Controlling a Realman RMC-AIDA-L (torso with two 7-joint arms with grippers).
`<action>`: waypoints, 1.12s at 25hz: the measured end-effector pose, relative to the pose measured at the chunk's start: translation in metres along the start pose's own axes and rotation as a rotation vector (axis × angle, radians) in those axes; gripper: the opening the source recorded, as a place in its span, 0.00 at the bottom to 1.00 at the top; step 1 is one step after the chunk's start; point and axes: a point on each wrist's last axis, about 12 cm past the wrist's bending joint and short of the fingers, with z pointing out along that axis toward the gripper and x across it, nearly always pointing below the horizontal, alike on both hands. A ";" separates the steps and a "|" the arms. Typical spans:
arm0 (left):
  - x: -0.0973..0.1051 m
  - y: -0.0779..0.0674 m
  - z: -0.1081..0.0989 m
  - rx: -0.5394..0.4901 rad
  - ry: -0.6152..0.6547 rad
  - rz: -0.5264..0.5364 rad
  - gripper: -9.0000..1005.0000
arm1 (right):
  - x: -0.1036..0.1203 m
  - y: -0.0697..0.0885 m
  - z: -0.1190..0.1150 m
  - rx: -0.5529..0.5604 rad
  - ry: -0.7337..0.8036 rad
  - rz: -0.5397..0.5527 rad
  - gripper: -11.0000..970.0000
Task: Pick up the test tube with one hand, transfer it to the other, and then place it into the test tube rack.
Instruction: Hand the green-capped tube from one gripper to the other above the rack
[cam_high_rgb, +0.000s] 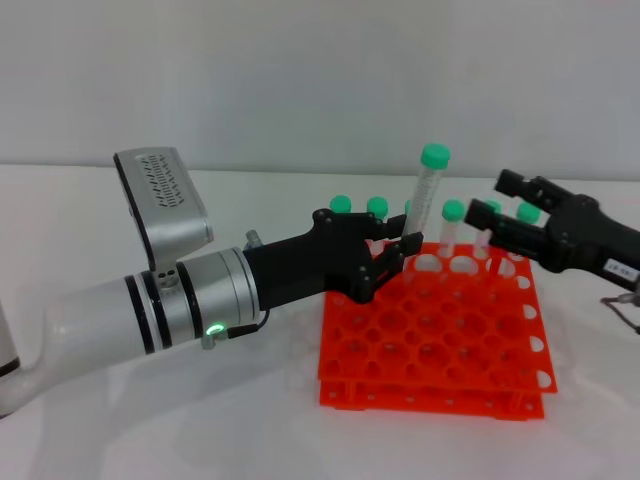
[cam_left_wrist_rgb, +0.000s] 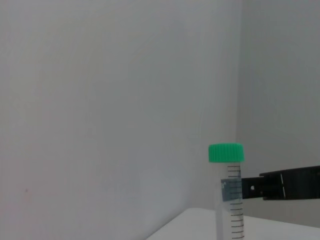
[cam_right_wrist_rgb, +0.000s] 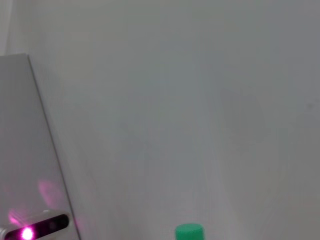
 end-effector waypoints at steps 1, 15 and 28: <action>0.000 0.000 0.000 0.001 0.000 -0.002 0.21 | 0.002 0.003 0.008 -0.014 0.001 0.002 0.81; 0.007 -0.005 -0.002 -0.004 0.003 -0.028 0.21 | 0.014 0.017 0.040 -0.053 0.045 -0.003 0.77; 0.008 -0.006 -0.002 -0.001 0.004 -0.036 0.21 | 0.015 0.017 0.048 -0.033 0.049 -0.014 0.62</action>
